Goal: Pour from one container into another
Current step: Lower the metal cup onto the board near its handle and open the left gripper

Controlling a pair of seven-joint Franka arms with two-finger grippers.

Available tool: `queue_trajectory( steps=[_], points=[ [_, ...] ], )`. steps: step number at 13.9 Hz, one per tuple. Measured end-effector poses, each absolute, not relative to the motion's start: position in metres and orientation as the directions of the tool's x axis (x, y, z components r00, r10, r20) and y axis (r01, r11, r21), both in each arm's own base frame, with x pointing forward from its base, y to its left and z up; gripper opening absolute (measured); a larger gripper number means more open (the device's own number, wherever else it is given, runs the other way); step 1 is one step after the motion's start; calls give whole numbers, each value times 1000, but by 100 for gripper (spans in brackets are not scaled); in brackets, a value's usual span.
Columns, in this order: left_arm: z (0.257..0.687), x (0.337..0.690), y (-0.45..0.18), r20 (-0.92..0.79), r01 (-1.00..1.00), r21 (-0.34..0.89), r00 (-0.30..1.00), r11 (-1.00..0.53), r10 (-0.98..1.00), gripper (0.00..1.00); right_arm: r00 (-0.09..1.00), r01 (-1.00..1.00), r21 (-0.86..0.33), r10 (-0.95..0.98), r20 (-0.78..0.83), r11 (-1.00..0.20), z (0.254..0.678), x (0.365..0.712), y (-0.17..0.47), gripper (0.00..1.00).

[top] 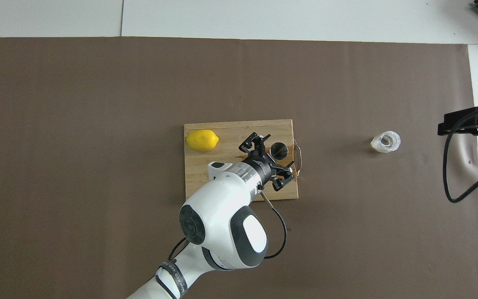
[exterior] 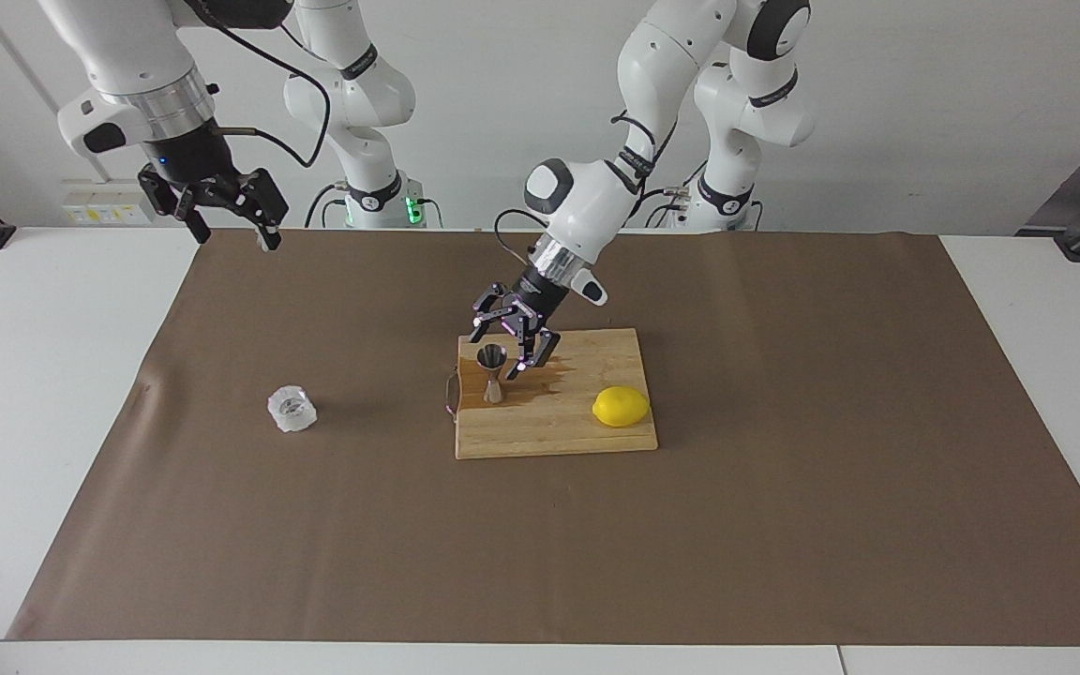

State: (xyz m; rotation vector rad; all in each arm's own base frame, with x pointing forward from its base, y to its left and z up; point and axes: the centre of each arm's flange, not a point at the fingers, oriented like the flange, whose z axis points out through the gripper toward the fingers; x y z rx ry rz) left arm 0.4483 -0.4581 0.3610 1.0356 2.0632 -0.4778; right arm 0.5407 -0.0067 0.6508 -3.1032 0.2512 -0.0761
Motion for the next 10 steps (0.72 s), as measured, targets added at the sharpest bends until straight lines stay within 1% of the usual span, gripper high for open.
queue_trajectory(
  steps=[3,5,7,10],
  points=[
    [400,449,-457,-807,811,55,-307,582,504,100,986,-160,-31,-161,46,-987,651,541,-7,100],
    [423,453,-449,-821,824,116,-235,555,520,100,986,-160,-31,-161,46,-987,651,541,-7,100],
    [435,471,-431,-816,851,156,-174,501,551,100,986,-160,-31,-161,46,-987,651,541,-7,100],
    [455,516,-389,-776,901,251,-30,352,630,100,986,-160,-31,-161,46,-987,651,541,-7,100]
  ],
)
